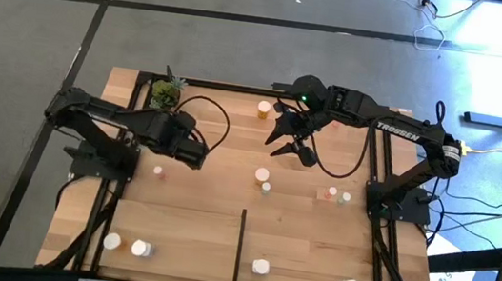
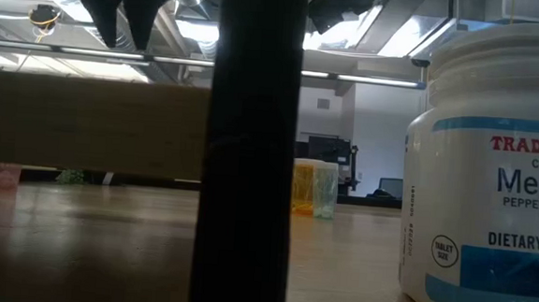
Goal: Pick and place medicine bottles onto shelf by color
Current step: Put the bottom left small red pill bottle on the shelf
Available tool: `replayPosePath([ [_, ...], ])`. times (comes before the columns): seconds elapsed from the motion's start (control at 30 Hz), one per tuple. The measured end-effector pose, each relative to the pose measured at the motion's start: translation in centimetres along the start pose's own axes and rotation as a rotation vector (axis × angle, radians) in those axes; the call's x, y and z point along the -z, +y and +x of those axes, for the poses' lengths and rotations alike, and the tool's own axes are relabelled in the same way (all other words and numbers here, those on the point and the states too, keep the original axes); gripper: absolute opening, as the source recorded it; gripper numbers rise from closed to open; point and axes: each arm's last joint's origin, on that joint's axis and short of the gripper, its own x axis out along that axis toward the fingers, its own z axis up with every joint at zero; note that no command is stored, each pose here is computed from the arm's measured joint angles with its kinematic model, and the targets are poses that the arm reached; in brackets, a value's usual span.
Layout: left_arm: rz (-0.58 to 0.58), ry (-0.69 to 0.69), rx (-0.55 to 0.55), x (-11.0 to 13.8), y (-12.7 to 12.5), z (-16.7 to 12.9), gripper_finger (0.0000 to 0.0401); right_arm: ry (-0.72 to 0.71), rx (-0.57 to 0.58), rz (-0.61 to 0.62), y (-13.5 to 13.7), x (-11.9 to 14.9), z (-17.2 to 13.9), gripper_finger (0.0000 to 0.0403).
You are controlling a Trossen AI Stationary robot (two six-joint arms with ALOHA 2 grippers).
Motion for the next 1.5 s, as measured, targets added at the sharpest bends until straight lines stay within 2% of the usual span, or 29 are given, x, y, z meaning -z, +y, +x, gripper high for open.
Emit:
replayPosePath([
  [0.13,-0.025,0.018,-0.025,-0.1,1.4,0.8,0.0305,0.0,-0.001,0.016,0.0,0.0,0.0,0.0174],
  [0.3,-0.071,0.128,-0.016,0.6,3.7,2.0,0.0305,-0.001,0.0,0.079,0.0,0.0,0.0,0.0174],
  [0.47,-0.112,0.238,0.094,2.2,4.9,3.6,0.0305,-0.012,0.005,0.127,-0.1,-0.1,0.0,0.0174],
  [0.6,-0.15,0.263,0.178,3.5,5.2,5.2,0.0305,-0.031,0.014,0.161,-0.2,-0.3,0.0,0.0174],
  [0.67,-0.147,0.269,0.184,4.0,5.1,6.0,0.0305,-0.036,0.016,0.155,-0.2,-0.4,0.0,0.0174],
  [0.9,-0.135,0.319,0.137,5.4,5.1,7.9,0.0305,-0.042,0.027,0.148,-0.3,-0.5,0.0,0.0174],
  [1.17,-0.124,0.339,0.122,6.1,5.1,8.9,0.0305,0.016,0.164,0.152,-0.7,-0.3,-0.1,0.0174],
  [1.5,-0.14,0.381,0.12,7.1,5.1,10.5,0.0305,0.016,0.164,0.149,-0.7,-0.3,-0.1,0.0174],
])
